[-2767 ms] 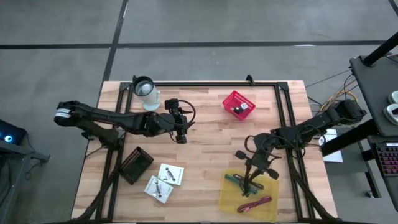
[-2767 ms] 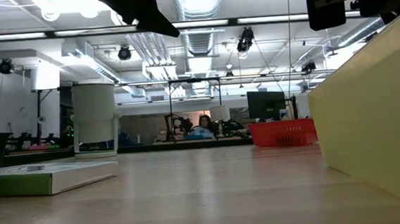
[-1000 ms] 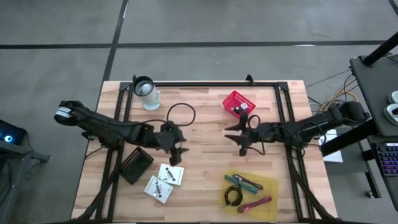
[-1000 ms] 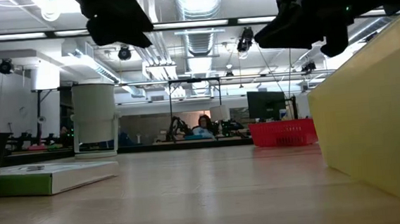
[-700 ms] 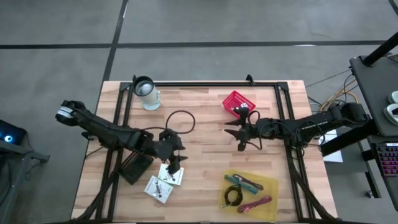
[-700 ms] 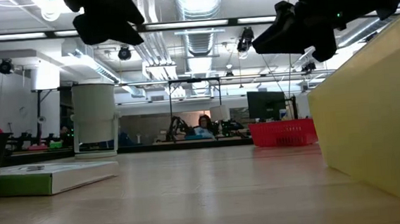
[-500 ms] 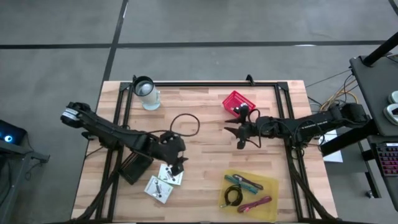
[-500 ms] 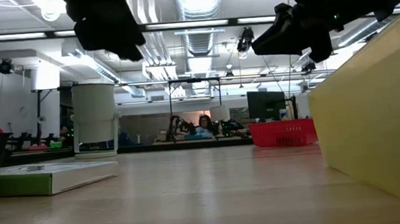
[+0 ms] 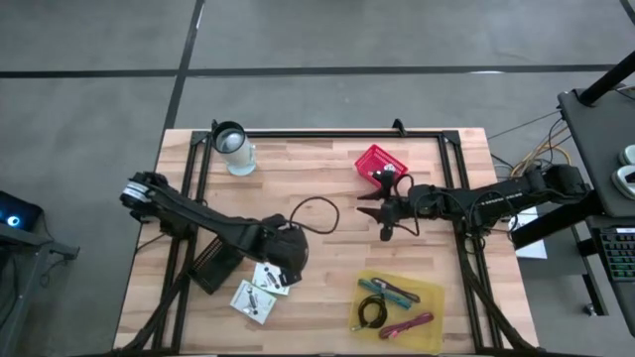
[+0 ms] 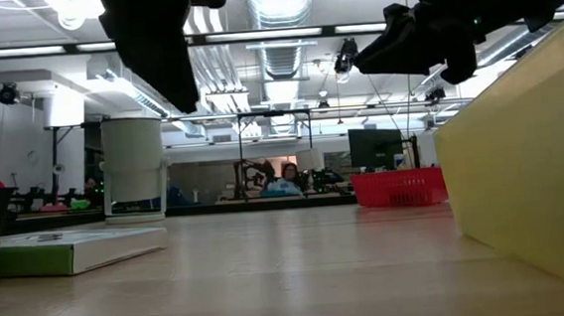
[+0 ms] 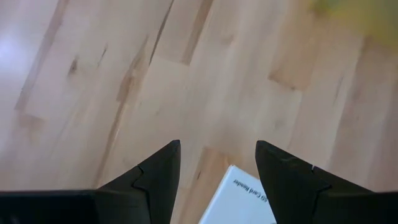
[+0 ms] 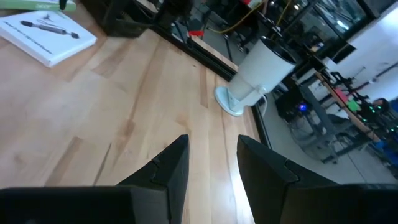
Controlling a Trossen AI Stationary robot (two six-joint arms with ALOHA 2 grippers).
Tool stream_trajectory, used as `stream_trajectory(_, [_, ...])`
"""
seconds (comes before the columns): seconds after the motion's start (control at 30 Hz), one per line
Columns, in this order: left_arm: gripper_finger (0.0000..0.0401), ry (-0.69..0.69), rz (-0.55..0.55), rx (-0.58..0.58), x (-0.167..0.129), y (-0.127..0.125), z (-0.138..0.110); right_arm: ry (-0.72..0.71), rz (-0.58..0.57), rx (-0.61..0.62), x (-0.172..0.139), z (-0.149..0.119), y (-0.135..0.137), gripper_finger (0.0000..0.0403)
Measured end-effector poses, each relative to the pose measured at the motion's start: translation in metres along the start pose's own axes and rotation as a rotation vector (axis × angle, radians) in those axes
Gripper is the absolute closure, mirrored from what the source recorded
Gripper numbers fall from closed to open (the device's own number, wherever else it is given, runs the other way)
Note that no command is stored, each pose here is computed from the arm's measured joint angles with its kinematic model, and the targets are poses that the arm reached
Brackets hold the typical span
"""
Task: Pick and place items into bin
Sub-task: Put the bottom white card reader box into the black bin
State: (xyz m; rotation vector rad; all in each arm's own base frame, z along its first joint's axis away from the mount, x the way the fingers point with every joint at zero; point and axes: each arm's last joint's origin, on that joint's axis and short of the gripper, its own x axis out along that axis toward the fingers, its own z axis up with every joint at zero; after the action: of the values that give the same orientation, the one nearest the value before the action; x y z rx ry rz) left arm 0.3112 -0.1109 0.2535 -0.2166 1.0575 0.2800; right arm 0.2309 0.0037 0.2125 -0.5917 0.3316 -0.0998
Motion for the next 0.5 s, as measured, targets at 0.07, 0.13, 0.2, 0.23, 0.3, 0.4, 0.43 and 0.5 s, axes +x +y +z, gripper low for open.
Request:
stream_trajectory(0.07, [0.0209,0.031,0.007,0.013,0.003,-0.004,-0.001,-0.004,0.006,0.0,0.0,0.0,0.0,0.028])
stream_trajectory(0.13, [0.0209,0.063,0.015,0.004,0.007,-0.007,-0.002,-0.003,0.005,0.0,0.0,0.0,0.0,0.028])
stream_trajectory(0.2, [0.0209,0.107,0.023,-0.014,0.01,-0.009,-0.006,-0.003,0.005,-0.002,0.0,0.0,0.0,0.028])
stream_trajectory(0.23, [0.0209,0.124,0.024,-0.029,0.012,-0.011,-0.008,-0.003,0.005,-0.002,0.0,0.0,0.0,0.028])
stream_trajectory(0.3, [0.0209,0.176,0.013,-0.062,0.016,-0.014,-0.013,-0.003,0.005,-0.003,0.0,0.0,0.0,0.028])
stream_trajectory(0.4, [0.0209,0.264,-0.003,-0.129,0.018,-0.018,-0.021,-0.003,0.004,0.0,0.0,0.0,0.0,0.028])
stream_trajectory(0.43, [0.0209,0.294,-0.007,-0.151,0.018,-0.019,-0.024,-0.003,0.004,0.0,0.0,0.0,0.0,0.028])
stream_trajectory(0.5, [0.0209,0.341,-0.01,-0.195,0.016,-0.022,-0.029,-0.003,0.005,0.0,0.0,0.0,0.0,0.028])
